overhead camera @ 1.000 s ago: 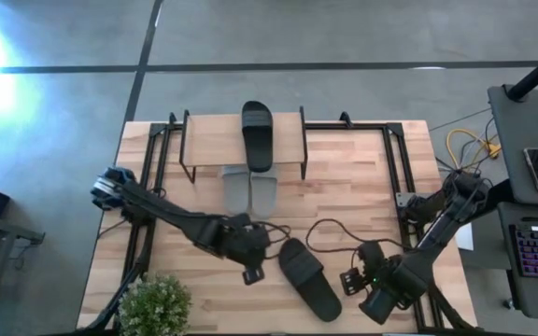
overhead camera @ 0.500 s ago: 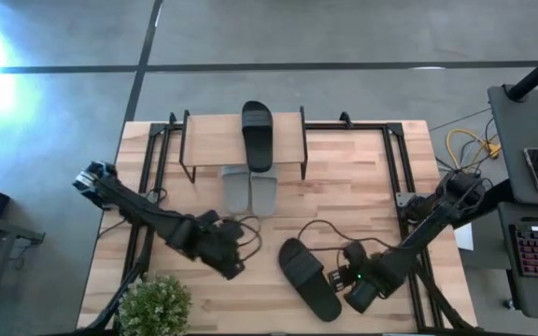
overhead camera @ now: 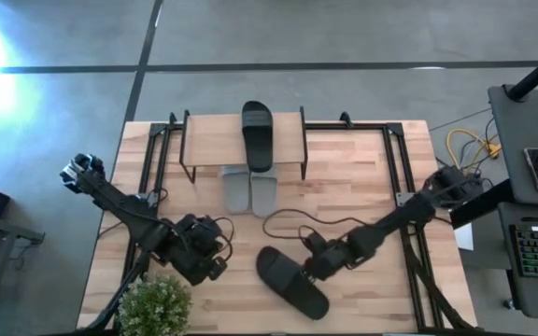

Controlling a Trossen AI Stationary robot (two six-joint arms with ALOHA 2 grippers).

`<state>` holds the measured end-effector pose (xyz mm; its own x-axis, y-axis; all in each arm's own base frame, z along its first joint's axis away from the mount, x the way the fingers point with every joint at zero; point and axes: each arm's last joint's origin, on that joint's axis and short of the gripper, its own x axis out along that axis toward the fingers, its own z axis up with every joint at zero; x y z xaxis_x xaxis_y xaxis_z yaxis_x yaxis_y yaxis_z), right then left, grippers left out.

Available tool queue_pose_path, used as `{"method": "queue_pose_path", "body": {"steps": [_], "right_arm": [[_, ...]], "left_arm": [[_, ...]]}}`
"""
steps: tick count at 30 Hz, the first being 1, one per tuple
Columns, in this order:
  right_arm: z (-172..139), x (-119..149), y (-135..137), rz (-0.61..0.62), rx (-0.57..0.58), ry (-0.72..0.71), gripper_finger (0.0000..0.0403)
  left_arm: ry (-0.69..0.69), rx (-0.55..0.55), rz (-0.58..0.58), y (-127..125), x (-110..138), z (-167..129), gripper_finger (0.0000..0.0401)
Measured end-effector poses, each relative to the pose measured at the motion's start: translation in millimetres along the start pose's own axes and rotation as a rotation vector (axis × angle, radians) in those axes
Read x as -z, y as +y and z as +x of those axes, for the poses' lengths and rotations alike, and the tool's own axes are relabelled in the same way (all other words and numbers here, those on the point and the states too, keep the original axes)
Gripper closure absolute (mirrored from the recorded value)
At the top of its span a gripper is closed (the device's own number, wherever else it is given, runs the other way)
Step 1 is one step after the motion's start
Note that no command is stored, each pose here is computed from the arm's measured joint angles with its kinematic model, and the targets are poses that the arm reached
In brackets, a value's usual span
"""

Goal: Pick and place slides into the shelf
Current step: Put the black slide on the shelf

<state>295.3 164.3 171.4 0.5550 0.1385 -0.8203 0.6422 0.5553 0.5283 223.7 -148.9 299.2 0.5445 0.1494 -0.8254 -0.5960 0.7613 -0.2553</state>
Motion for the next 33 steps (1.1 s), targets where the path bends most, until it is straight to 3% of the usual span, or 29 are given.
{"method": "queue_pose_path", "body": {"steps": [4, 8, 10, 12, 18, 24, 27, 33], "right_arm": [[-13.9, -12.3, 1.0, -0.022, 0.139, -0.058, 0.0376], [-42.3, -8.4, -4.0, -0.041, 0.371, -0.084, 0.0374], [-54.8, -1.9, -3.6, -0.057, 0.412, -0.076, 0.0375], [-67.0, 4.4, -2.1, -0.051, 0.39, -0.059, 0.0375], [-96.1, 31.2, -9.1, 0.177, 0.28, -0.103, 0.0375], [-118.5, 73.8, -24.3, 0.331, 0.164, -0.201, 0.0369], [-123.0, 92.3, -30.0, 0.361, 0.121, -0.245, 0.0348], [-111.4, 101.7, -26.9, 0.335, 0.138, -0.249, 0.0276]], "left_arm": [[0.026, 0.001, 0.014, -0.1, 2.7, 4.0, 0.0401], [-0.002, 0.108, 0.068, -11.4, -2.7, 7.5, 0.0401], [-0.012, 0.165, 0.1, -18.5, -11.1, 13.9, 0.0401], [-0.008, 0.21, 0.115, -25.7, -25.0, 24.8, 0.0401], [0.091, 0.326, 0.145, -40.6, -61.8, 56.1, 0.0401], [0.135, 0.309, 0.132, -45.8, -61.8, 71.7, 0.0401], [0.144, 0.323, 0.075, -44.5, -51.1, 81.5, 0.0401], [0.119, 0.57, -0.171, -46.7, -44.0, 100.7, 0.0378]]}}
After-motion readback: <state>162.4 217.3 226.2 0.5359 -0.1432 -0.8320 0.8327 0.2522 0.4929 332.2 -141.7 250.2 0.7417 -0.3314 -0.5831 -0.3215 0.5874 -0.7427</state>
